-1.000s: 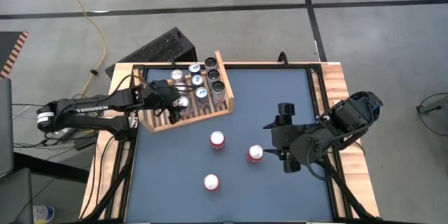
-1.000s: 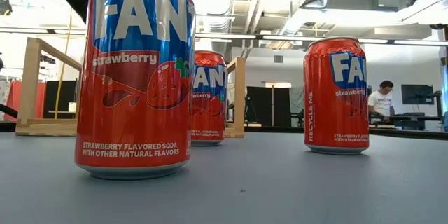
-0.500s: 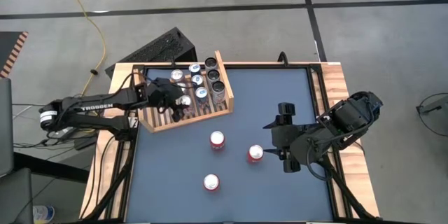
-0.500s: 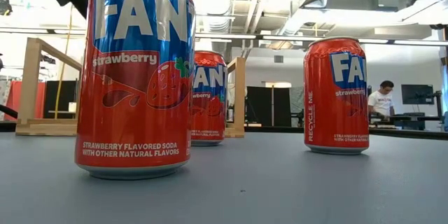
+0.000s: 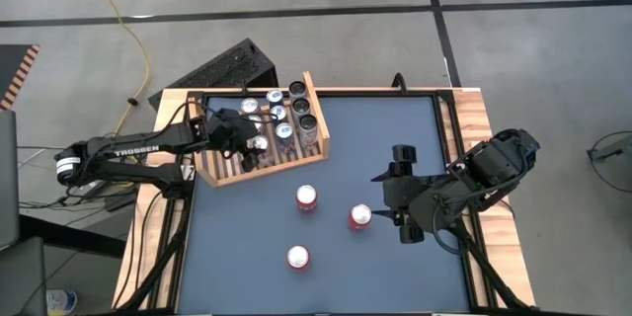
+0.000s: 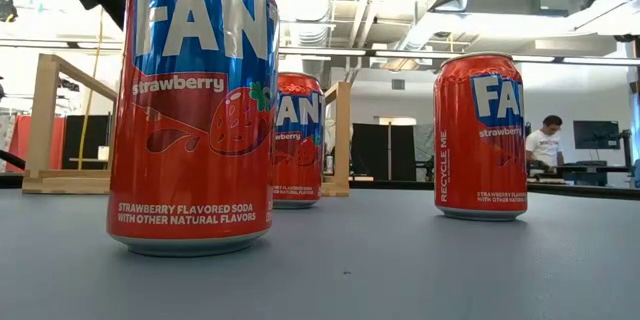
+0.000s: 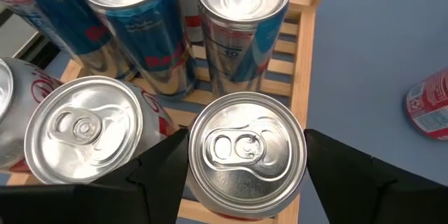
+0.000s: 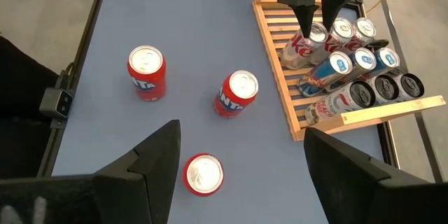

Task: Place canned beverage on shelf
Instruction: Put the silver soda can on the shelf aligned with the other silver soda cans

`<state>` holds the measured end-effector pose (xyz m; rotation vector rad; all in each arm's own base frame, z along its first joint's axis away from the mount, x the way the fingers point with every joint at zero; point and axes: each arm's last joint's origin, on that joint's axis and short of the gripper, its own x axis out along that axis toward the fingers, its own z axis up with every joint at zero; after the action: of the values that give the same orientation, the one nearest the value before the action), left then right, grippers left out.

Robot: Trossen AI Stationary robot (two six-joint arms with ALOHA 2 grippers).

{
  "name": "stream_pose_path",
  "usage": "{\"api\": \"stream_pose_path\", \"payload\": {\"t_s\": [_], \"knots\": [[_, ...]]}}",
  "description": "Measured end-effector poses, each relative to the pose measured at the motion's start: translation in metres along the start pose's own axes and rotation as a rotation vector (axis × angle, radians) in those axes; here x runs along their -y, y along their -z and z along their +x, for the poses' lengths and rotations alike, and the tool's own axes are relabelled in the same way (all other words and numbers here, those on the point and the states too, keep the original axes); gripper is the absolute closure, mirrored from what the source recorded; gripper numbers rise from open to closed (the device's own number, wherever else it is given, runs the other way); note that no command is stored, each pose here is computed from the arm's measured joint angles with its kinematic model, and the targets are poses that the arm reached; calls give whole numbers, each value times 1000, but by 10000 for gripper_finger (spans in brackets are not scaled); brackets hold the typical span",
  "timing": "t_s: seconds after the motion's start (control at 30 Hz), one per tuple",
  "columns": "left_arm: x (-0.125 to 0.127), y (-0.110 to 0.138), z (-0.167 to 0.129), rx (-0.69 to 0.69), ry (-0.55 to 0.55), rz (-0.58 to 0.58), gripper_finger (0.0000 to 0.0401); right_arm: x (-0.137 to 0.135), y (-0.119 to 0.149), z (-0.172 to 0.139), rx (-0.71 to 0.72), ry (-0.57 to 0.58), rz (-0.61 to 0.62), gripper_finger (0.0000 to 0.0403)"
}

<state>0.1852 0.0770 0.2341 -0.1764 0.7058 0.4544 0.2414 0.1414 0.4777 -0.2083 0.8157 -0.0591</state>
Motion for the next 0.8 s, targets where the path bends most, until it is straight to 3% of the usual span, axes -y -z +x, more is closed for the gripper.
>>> {"api": "stream_pose_path", "payload": {"t_s": [0.43,0.8], "knots": [[1,2,0,-18,27,28,107,0,0,0,0,-1,0,127],[-1,4,-1,-56,-45,60,98,0,0,0,-1,-2,0,127]]}}
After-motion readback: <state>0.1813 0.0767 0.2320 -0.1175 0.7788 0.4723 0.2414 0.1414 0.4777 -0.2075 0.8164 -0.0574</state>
